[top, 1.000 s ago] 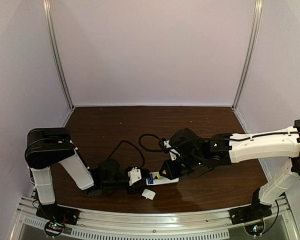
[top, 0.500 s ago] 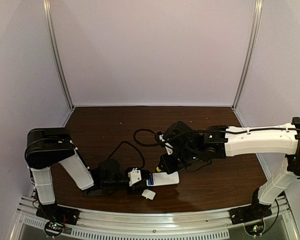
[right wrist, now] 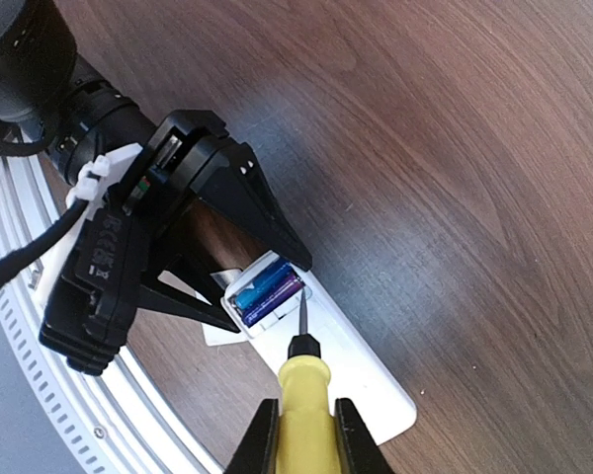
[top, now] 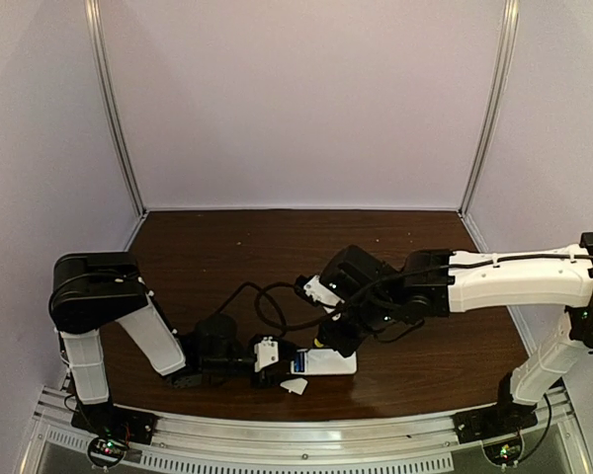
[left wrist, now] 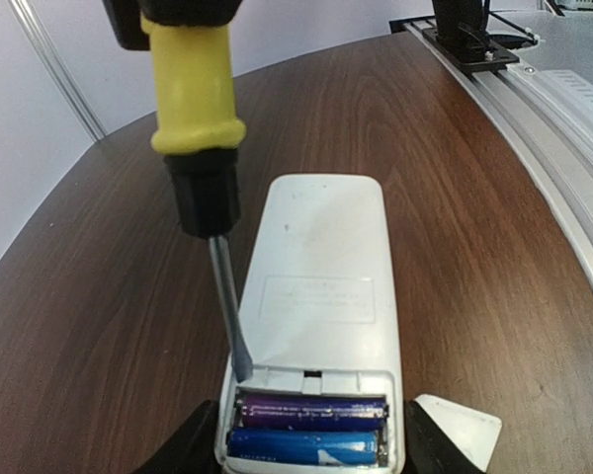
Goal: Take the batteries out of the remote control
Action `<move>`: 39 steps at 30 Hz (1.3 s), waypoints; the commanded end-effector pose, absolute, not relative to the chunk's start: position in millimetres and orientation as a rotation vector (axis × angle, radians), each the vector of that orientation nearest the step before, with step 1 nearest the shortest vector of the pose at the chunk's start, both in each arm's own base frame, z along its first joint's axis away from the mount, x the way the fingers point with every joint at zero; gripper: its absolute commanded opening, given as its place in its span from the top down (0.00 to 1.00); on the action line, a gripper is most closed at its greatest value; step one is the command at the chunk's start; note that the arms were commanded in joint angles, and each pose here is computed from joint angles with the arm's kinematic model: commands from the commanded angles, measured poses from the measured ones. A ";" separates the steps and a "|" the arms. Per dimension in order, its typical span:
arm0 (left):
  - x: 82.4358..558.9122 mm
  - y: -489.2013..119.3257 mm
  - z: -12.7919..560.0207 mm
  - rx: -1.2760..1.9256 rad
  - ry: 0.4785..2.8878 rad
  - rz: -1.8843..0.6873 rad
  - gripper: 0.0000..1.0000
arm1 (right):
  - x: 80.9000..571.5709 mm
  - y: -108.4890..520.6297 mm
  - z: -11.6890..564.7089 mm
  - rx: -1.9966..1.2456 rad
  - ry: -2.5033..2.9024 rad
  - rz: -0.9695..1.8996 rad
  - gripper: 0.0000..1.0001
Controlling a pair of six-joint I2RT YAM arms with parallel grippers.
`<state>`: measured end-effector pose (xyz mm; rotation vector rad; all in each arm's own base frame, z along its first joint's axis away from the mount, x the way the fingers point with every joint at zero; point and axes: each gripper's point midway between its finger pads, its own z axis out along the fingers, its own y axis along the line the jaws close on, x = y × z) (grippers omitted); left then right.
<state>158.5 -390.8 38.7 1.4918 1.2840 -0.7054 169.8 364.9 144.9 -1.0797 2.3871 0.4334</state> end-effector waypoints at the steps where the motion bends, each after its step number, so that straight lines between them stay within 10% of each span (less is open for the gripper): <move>1: 150.3 -395.6 49.6 1.506 1.208 -0.747 0.78 | 163.1 369.1 163.9 -1.228 2.261 0.450 1.00; 39: 143.9 -396.6 48.8 1.541 1.198 -0.782 0.78 | 166.1 379.2 137.1 -1.379 2.222 0.347 1.00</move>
